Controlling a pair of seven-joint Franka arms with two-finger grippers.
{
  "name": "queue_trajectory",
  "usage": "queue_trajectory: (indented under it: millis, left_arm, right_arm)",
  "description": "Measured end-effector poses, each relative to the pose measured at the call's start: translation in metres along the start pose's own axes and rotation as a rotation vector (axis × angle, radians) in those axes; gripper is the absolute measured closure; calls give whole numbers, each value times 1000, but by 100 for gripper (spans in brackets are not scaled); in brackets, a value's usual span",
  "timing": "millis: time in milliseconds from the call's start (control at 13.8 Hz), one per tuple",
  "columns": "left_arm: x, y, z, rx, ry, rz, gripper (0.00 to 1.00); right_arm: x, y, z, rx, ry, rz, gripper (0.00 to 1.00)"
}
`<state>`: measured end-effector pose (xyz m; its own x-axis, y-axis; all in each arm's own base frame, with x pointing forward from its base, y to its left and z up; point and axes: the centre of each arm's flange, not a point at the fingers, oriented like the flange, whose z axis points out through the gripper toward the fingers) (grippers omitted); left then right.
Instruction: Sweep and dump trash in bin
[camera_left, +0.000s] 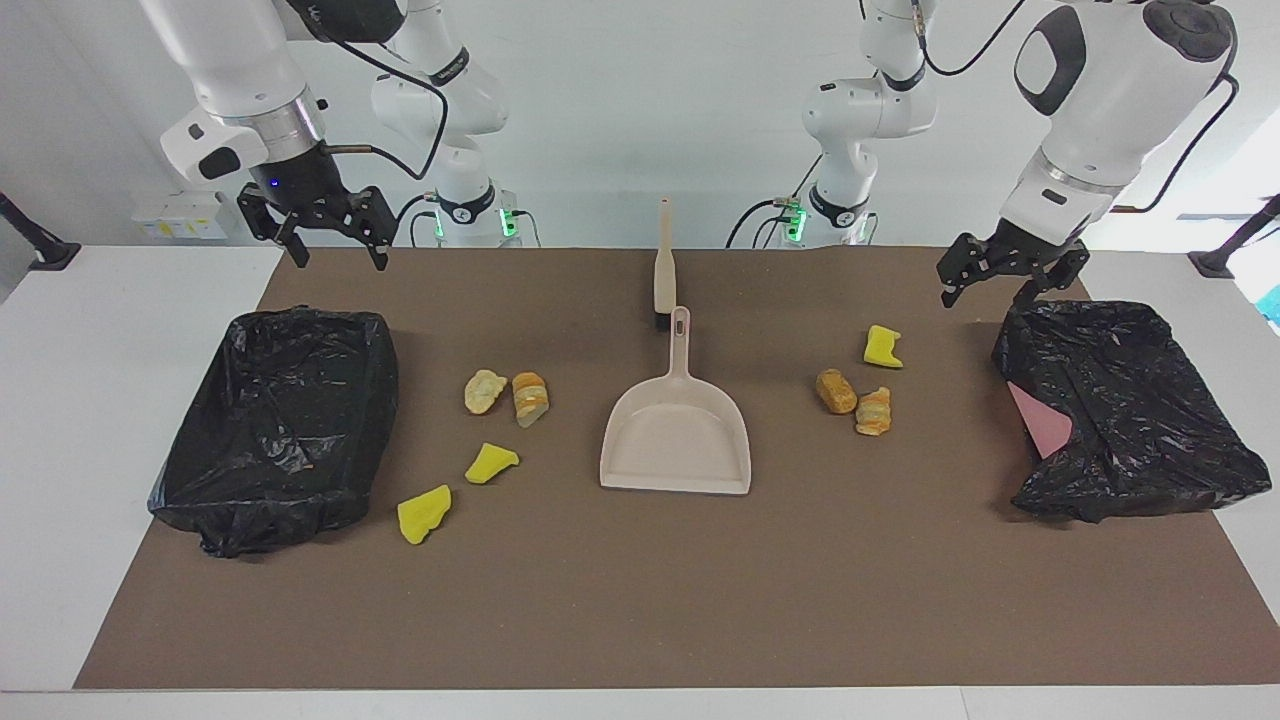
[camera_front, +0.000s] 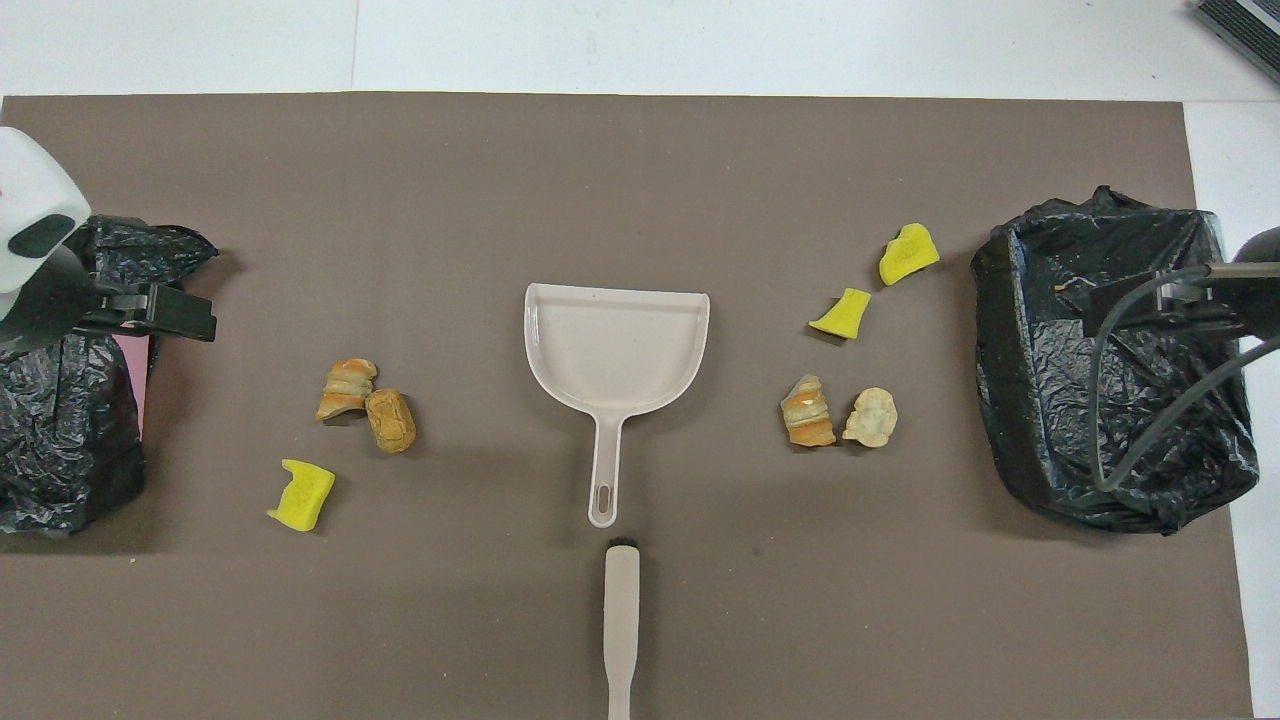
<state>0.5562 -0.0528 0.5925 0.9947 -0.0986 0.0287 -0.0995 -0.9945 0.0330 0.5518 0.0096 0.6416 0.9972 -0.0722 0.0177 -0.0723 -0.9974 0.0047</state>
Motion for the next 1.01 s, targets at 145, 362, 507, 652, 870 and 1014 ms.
queue_trajectory:
  millis: [145, 362, 507, 652, 870, 1014]
  left_arm:
    - [0, 0, 0, 0, 0, 0, 0]
    - [0, 1, 1, 0, -1, 2, 0]
    - [0, 1, 1, 0, -2, 3, 0]
    - [0, 1, 1, 0, -3, 5, 0]
    - [0, 1, 3, 0, -10, 8, 0]
    - [-1, 1, 6, -1, -17, 18, 0]
  right_arm:
    - [0, 2, 0, 0, -1, 4, 0]
    - [0, 3, 1, 0, -1, 6, 0]
    - [0, 3, 2, -1, -4, 5, 0]
    - [-1, 3, 3, -1, -7, 5, 0]
    - [-1, 4, 3, -7, -7, 5, 0]
    - [-1, 3, 4, -22, -7, 1, 0]
